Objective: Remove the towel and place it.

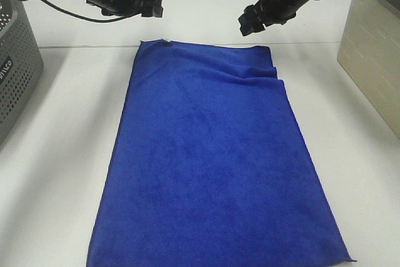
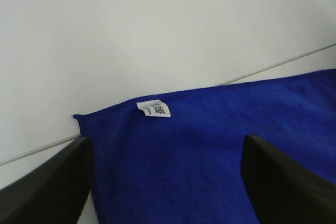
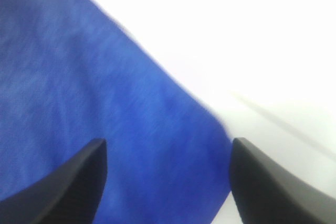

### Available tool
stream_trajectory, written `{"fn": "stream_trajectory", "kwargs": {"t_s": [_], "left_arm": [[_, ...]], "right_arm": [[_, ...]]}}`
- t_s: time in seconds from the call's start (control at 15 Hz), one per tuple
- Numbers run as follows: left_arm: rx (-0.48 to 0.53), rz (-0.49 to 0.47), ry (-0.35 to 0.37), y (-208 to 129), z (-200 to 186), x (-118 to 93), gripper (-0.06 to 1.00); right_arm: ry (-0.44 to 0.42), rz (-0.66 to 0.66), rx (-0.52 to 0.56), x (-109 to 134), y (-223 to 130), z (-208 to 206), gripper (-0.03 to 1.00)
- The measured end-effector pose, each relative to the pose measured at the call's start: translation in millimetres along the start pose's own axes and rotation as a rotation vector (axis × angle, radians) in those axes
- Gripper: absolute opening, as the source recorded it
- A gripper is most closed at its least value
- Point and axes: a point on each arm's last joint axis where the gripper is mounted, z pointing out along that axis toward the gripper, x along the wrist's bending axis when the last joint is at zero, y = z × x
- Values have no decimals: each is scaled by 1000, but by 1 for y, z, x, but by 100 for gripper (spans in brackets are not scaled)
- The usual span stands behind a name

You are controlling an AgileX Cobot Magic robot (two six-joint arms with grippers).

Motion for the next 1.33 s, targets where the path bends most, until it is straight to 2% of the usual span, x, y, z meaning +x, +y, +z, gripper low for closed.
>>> {"fn": "stream_trajectory", "kwargs": {"t_s": [0.07,0.27,0.47,0.6,0.67,0.87,1.07,1.33], "left_arm": [[21,7,-3,-2,0,0,72],[70,13,-15,-6,0,-1,72],[121,20,-11,-11,-1,-1,72],[148,37,7,-13,-1,1,72],[151,41,11,-13,-2,1,72],[152,44,15,-13,-2,2,72],[152,44,15,-13,-2,2,72],[152,45,16,-13,-2,2,72]], "right_arm": [[-21,-8,-34,-2,4,-2,63],[20,-6,24,2,-1,-1,62],[19,-8,34,1,-10,12,62],[-12,-40,25,-4,-22,35,61],[-61,-84,-4,-9,-27,47,61],[-121,-120,-42,-14,-32,61,60],[-163,-163,-35,-18,-50,84,60],[-264,-233,-123,-26,-52,96,60]]}}
